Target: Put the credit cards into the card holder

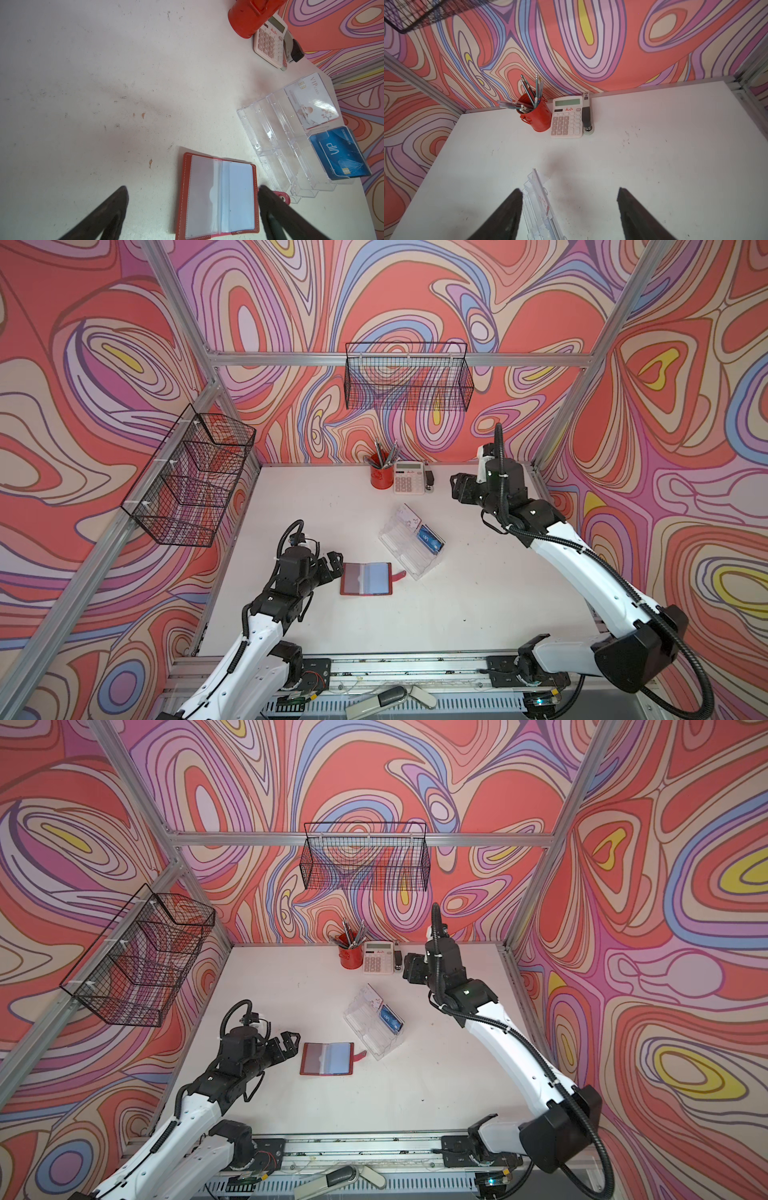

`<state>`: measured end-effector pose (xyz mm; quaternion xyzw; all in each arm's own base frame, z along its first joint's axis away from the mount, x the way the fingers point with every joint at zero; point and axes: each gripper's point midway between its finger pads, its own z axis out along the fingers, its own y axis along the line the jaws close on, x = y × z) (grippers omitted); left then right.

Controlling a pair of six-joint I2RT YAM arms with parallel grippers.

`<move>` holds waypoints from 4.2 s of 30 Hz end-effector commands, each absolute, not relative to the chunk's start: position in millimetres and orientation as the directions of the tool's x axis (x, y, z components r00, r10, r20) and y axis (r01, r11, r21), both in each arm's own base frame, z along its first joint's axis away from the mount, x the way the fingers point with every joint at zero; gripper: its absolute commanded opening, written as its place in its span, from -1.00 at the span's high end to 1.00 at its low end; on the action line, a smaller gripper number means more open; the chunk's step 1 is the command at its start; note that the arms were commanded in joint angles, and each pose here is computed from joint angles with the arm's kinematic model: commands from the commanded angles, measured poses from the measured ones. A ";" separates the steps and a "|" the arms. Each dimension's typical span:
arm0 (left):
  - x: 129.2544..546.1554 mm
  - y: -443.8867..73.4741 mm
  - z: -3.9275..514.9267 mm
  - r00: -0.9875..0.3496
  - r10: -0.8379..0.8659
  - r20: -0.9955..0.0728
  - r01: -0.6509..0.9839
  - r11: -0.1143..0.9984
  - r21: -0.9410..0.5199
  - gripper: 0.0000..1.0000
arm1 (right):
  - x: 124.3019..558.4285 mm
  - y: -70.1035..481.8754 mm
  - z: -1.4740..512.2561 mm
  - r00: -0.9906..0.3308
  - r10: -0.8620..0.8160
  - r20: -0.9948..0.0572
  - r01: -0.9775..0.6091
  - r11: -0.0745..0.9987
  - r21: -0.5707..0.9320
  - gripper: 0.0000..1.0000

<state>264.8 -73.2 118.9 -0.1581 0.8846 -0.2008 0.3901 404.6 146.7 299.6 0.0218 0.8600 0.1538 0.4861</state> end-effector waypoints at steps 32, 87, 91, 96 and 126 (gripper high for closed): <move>269.3 -82.4 121.0 -0.658 -0.396 -0.641 -0.055 0.873 -0.484 -0.96 | 360.7 199.5 141.7 -0.830 -0.012 -0.557 -0.357 0.780 0.514 0.12; 268.0 -78.5 122.5 -0.654 -0.399 -0.643 -0.071 0.879 -0.472 -0.95 | 347.8 236.1 131.9 -0.825 -0.140 -0.547 -0.437 0.773 0.461 0.39; 268.1 -78.3 123.0 -0.654 -0.397 -0.644 -0.071 0.880 -0.470 -0.95 | 345.1 238.7 137.3 -0.819 -0.141 -0.556 -0.452 0.757 0.472 0.40; 267.9 -77.9 123.6 -0.651 -0.399 -0.646 -0.072 0.879 -0.471 -0.95 | 344.5 238.2 142.4 -0.811 -0.138 -0.568 -0.457 0.755 0.470 0.41; 267.2 -77.3 122.7 -0.654 -0.399 -0.643 -0.077 0.880 -0.468 -0.96 | 351.2 223.5 157.3 -0.777 -0.107 -0.620 -0.434 0.805 0.404 1.00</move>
